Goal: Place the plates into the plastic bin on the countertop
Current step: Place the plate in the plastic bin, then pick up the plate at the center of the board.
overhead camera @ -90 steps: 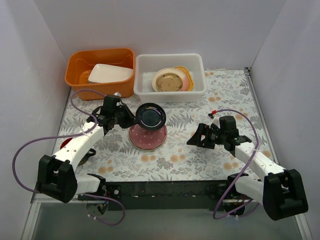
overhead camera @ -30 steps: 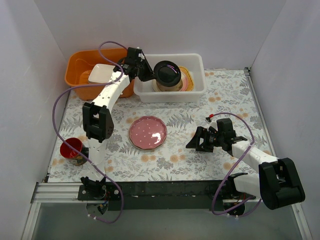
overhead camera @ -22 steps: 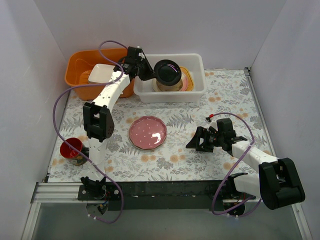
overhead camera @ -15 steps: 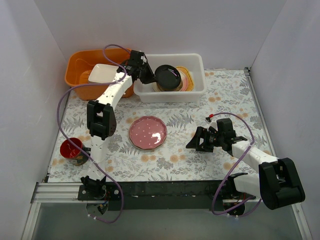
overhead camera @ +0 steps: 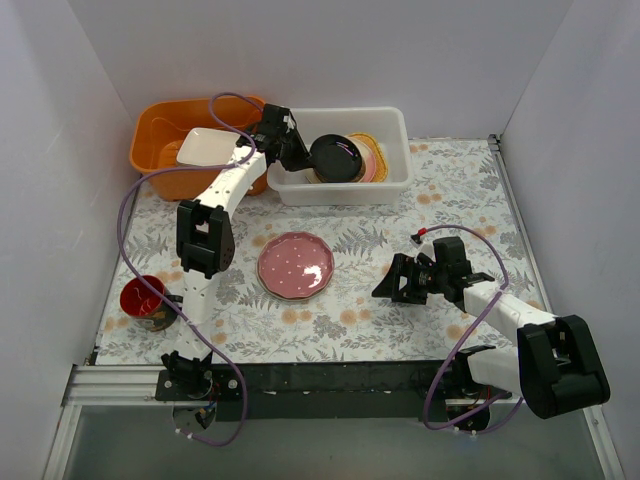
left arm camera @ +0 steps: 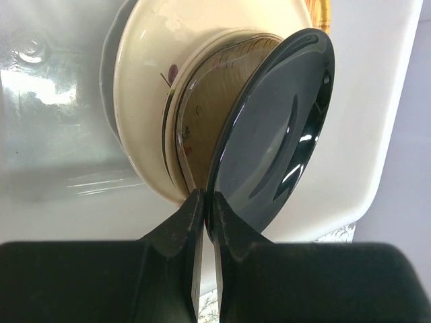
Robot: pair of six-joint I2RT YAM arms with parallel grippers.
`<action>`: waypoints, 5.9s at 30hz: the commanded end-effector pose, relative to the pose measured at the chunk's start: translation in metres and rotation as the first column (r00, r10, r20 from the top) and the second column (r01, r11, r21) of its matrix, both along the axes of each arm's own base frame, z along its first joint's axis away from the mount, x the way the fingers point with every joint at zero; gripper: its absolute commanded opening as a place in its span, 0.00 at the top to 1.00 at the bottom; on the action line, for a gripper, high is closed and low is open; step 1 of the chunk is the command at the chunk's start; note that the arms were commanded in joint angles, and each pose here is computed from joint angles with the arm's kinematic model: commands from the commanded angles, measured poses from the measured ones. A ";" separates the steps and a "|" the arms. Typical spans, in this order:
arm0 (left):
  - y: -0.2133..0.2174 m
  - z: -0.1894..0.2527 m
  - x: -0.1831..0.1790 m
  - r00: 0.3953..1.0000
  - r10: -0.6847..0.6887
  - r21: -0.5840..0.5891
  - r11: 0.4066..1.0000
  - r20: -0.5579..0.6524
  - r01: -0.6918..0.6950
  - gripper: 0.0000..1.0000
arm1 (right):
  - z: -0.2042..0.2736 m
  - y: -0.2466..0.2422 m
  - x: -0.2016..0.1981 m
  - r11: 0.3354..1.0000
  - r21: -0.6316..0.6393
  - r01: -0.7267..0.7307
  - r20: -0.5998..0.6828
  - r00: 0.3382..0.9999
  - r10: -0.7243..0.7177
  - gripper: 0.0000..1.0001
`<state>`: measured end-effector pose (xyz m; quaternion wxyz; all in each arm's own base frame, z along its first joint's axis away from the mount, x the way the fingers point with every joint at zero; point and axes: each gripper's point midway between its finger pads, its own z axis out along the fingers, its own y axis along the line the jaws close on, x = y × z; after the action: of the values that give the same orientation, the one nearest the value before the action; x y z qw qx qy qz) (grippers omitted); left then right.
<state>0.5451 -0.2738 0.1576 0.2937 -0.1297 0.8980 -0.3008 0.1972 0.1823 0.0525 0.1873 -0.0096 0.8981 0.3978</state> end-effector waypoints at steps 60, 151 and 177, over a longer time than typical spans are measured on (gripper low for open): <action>0.034 0.133 -0.116 0.979 -0.050 -0.055 0.997 0.199 0.062 0.02 | 0.033 -0.002 -0.002 1.000 0.005 0.000 0.096 0.995 -0.001 0.12; 0.121 -0.100 -0.290 0.947 0.195 0.107 0.979 -0.254 -0.173 0.64 | 0.005 -0.004 -0.022 1.000 0.014 0.001 0.040 0.999 -0.002 0.15; 0.116 -0.119 -0.277 0.943 0.183 0.130 0.980 -0.276 -0.152 0.83 | 0.003 -0.005 -0.021 1.000 0.005 0.003 0.034 0.999 -0.003 0.15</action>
<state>0.2549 -0.1536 0.0310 0.1702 -0.2442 0.9344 -0.1955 0.1759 0.1763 0.0551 0.1981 -0.0056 0.8957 0.3980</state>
